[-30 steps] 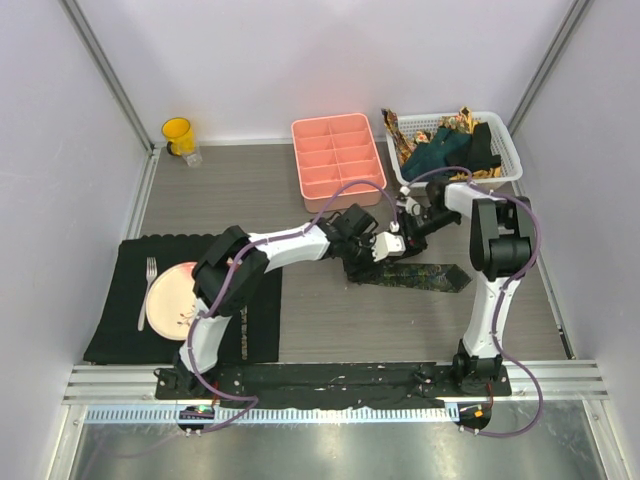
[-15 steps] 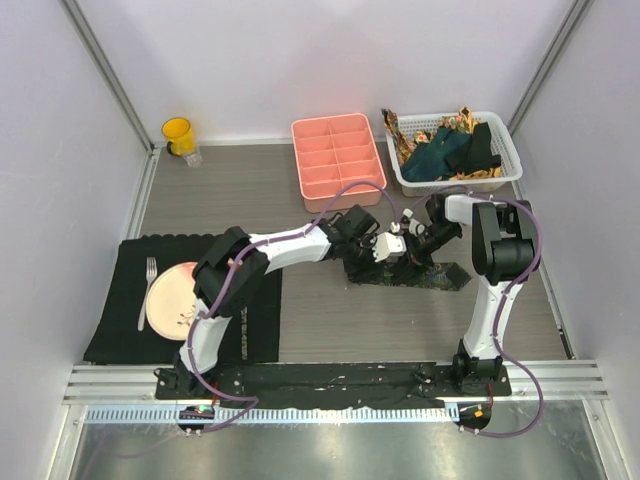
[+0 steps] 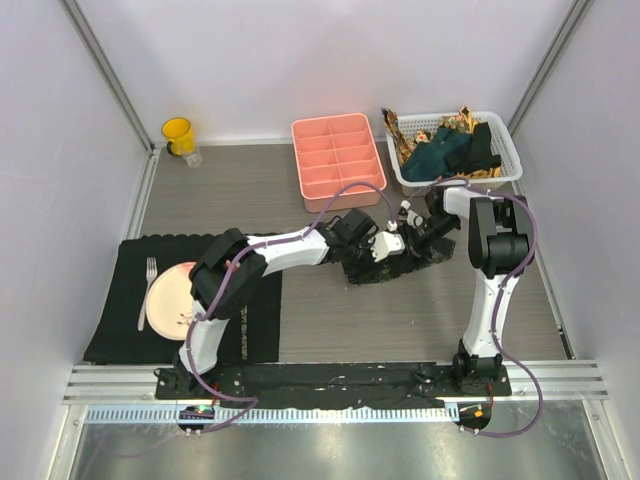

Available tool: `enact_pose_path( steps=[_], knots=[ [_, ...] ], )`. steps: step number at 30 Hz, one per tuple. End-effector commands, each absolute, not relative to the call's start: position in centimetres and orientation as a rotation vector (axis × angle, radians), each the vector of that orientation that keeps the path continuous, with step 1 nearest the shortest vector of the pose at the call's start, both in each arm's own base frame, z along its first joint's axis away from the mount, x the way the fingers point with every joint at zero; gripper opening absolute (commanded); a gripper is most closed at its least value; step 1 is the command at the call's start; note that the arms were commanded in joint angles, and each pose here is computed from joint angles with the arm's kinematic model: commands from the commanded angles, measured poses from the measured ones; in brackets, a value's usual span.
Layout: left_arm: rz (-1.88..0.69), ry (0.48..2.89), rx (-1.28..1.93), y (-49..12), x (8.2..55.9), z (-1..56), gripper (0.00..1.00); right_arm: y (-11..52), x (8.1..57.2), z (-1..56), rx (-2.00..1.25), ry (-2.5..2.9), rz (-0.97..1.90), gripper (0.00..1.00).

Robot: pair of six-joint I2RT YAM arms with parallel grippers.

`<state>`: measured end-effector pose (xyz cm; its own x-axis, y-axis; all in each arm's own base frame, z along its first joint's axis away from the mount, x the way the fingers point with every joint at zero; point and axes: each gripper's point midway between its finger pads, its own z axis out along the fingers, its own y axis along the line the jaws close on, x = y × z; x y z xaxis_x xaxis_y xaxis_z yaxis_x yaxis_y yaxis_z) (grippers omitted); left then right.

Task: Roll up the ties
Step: Roll the tie at the center of the board.

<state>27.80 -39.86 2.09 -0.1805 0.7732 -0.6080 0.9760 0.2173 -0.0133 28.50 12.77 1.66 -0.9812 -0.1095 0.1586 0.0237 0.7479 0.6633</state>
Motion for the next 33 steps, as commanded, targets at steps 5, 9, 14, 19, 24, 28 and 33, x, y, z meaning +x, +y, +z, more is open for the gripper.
enact_pose_path(
  steps=[5, 9, 14, 19, 24, 28, 33],
  knots=[
    [-0.393, 2.35, 1.737, -33.1, 23.9, -5.2, 0.09, 15.9, 30.4, 8.4, 0.099, -2.795, -1.527, 0.44],
    [-0.394, 2.349, 1.742, -33.0, 23.9, -5.3, 0.1, 17.4, 30.8, 7.7, -0.009, -2.744, -1.556, 0.48],
    [-0.386, 2.342, 1.742, -32.9, 23.9, -5.2, 0.1, 18.8, 29.9, 6.3, 0.047, -2.712, -1.526, 0.48],
    [-0.398, 2.346, 1.731, -33.2, 23.9, -5.3, 0.1, 19.7, 28.8, 5.3, 0.093, -2.713, -1.508, 0.49],
    [-0.404, 2.349, 1.728, -33.2, 24.0, -5.4, 0.1, 19.8, 27.8, 3.8, 0.097, -2.711, -1.467, 0.46],
    [-0.412, 2.353, 1.724, -33.3, 23.9, -5.3, 0.11, 19.3, 27.3, 2.5, 0.114, -2.728, -1.408, 0.1],
    [-0.46, 2.348, 1.709, -33.9, 23.8, -5.0, 0.23, 17.7, 26.9, -0.1, 0.145, -2.785, -1.256, 0.01]
  ],
)
